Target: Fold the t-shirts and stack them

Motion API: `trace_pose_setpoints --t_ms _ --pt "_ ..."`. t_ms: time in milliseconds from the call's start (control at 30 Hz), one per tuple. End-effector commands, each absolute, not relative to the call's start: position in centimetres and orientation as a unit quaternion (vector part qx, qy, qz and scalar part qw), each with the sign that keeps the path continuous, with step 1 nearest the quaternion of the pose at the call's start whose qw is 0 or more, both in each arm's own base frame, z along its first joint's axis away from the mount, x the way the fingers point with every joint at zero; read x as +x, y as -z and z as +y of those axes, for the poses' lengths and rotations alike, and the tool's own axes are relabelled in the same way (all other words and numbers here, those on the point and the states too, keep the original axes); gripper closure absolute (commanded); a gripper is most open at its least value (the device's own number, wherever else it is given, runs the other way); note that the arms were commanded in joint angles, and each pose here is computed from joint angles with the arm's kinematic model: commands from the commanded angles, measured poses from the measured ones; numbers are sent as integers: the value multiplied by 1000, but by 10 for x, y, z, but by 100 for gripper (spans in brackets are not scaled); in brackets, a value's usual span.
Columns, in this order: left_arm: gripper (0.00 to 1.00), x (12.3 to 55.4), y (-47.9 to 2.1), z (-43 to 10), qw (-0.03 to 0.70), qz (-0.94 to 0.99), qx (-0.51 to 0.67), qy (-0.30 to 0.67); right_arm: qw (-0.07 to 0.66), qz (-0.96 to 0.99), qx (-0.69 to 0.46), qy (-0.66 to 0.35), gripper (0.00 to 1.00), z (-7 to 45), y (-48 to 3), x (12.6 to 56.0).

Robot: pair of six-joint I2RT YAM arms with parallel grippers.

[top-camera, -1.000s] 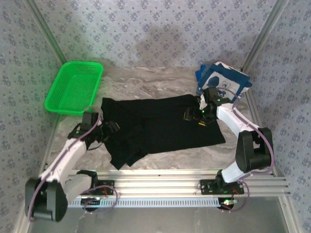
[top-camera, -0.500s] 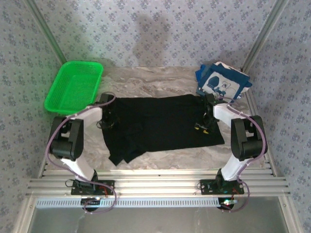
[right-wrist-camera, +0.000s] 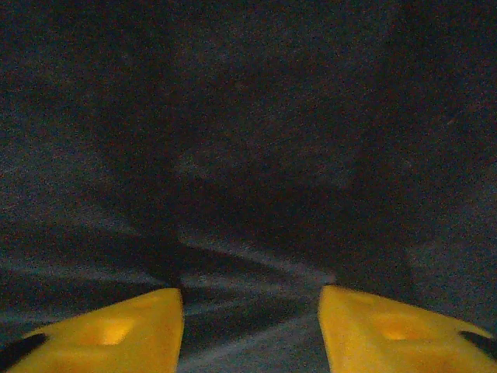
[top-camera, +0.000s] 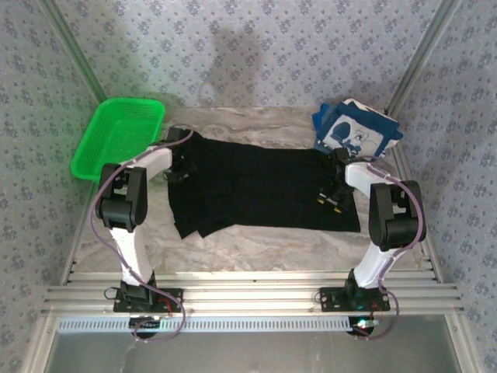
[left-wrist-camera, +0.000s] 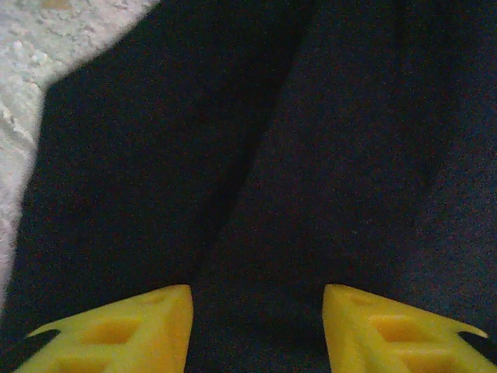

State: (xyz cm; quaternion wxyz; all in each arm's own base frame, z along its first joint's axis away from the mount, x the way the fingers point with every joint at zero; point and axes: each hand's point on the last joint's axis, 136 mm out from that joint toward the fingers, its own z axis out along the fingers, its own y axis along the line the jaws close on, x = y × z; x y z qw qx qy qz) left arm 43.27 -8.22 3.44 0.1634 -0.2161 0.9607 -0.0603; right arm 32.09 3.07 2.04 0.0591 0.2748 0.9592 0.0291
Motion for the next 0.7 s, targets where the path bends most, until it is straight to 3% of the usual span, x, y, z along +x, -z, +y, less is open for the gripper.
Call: trace_pose_setpoints --t_ms 0,167,333,500,667 --pt "40 425 -96 -86 207 950 -209 106 88 955 276 -57 38 32 -41 326" --pt "34 377 -149 -101 204 947 -196 153 102 968 202 -111 23 55 -82 322" --pt "32 294 -142 -106 136 943 -234 194 101 970 172 -141 9 67 -105 285" --pt "31 225 -114 -94 102 939 -271 186 89 961 222 -136 8 39 -101 256" --pt "34 203 -92 -102 76 943 -269 179 95 962 213 -145 9 46 -91 261"
